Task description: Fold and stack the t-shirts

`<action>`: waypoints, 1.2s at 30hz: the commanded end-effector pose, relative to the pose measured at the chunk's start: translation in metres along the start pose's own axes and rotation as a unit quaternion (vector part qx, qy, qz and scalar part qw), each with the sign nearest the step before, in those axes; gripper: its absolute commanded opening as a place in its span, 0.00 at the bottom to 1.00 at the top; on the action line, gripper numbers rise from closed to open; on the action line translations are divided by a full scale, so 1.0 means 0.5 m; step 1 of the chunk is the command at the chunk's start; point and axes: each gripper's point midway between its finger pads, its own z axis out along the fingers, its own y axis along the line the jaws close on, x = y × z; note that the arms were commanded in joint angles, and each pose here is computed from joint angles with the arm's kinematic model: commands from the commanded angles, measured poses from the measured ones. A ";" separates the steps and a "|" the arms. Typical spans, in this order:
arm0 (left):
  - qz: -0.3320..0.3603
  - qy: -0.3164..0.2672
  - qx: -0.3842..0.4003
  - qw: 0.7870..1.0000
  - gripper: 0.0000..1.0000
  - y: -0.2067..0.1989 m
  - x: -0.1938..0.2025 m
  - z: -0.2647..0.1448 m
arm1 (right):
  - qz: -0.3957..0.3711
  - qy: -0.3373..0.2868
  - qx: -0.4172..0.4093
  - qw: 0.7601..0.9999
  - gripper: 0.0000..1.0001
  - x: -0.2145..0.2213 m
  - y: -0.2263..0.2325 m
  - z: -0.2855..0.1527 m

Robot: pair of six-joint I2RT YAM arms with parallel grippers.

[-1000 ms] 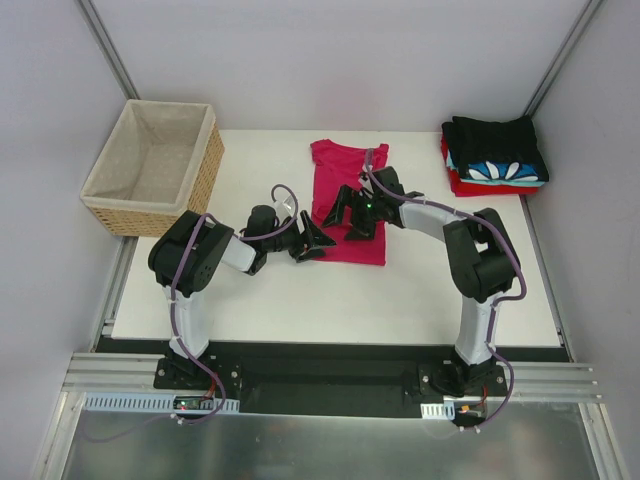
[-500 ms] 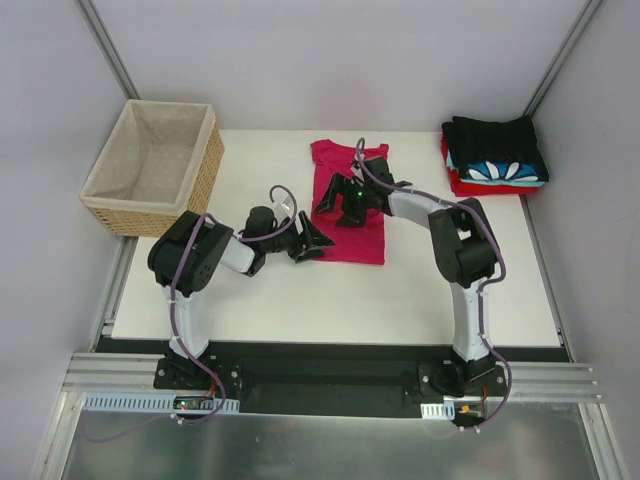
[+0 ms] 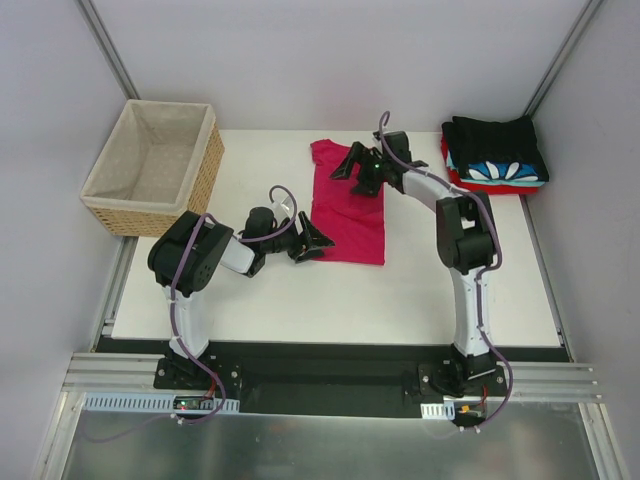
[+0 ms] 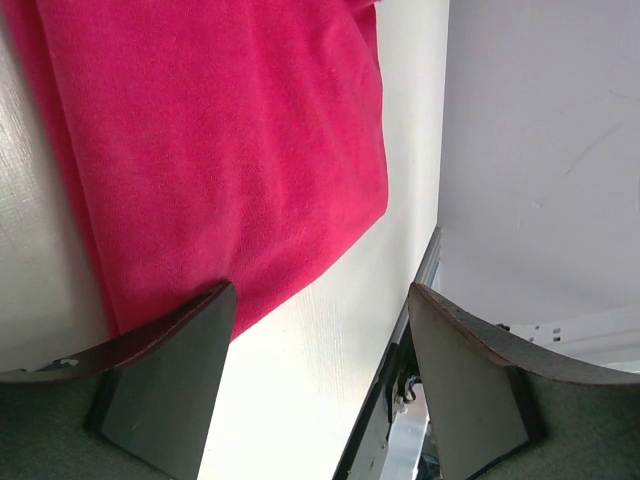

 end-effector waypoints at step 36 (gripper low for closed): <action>-0.008 0.004 -0.046 0.999 0.71 0.044 0.025 -0.025 | -0.077 -0.004 0.046 0.996 0.97 0.193 -0.024 -0.203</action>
